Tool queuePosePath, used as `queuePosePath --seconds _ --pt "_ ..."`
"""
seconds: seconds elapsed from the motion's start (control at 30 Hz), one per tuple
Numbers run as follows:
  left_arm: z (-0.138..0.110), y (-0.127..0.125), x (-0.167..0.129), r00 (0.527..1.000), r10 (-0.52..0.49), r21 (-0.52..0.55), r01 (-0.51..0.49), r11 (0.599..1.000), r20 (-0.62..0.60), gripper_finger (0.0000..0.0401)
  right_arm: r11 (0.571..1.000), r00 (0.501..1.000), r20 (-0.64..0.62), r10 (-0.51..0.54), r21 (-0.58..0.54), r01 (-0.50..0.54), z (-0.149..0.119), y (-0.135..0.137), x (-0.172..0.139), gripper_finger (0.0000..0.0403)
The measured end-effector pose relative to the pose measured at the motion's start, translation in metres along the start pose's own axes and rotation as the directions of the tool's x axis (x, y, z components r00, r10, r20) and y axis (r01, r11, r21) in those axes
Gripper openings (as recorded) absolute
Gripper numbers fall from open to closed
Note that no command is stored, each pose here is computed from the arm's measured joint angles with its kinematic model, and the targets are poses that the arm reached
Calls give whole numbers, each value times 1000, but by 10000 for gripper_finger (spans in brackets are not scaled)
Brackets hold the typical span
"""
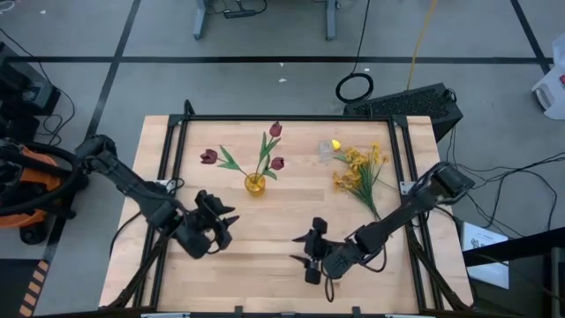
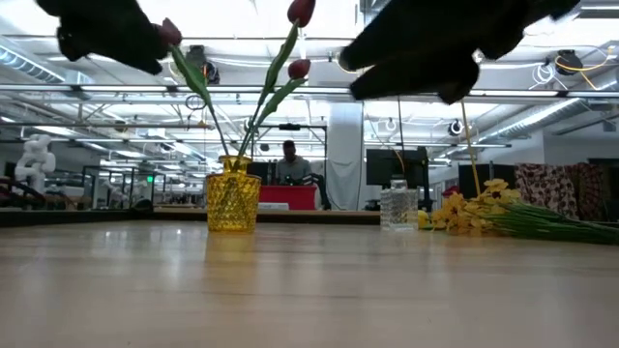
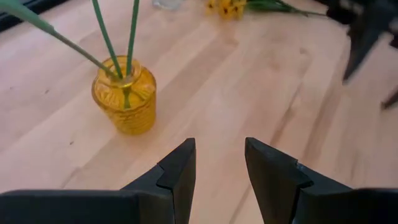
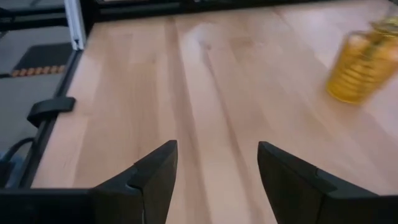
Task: Sort flowers into vase by color
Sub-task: Put the yellow flowers into the transparent vase
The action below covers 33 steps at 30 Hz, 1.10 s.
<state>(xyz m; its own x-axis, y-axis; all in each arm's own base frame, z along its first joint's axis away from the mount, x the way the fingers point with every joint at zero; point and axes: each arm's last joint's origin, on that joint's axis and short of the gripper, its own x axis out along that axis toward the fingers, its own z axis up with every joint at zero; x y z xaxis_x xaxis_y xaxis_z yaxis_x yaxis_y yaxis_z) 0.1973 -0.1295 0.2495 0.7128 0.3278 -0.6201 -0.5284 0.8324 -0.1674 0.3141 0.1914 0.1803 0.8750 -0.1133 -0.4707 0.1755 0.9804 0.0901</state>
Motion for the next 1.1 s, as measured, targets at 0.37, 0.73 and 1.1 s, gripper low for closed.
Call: queuePosePath --seconds 0.37,0.73,1.1 --pt "-29 -30 7 993 -21 5 20 1000 112 144 988 967 -200 -155 -47 149 23 -43 -54 215" --pt "-47 -49 38 993 -10 -9 11 1000 121 144 877 727 -572 -380 26 479 8 -94 -88 215" --pt "-46 -54 39 992 -45 -33 49 998 120 144 662 493 -634 -596 -41 748 -4 -122 -106 207"
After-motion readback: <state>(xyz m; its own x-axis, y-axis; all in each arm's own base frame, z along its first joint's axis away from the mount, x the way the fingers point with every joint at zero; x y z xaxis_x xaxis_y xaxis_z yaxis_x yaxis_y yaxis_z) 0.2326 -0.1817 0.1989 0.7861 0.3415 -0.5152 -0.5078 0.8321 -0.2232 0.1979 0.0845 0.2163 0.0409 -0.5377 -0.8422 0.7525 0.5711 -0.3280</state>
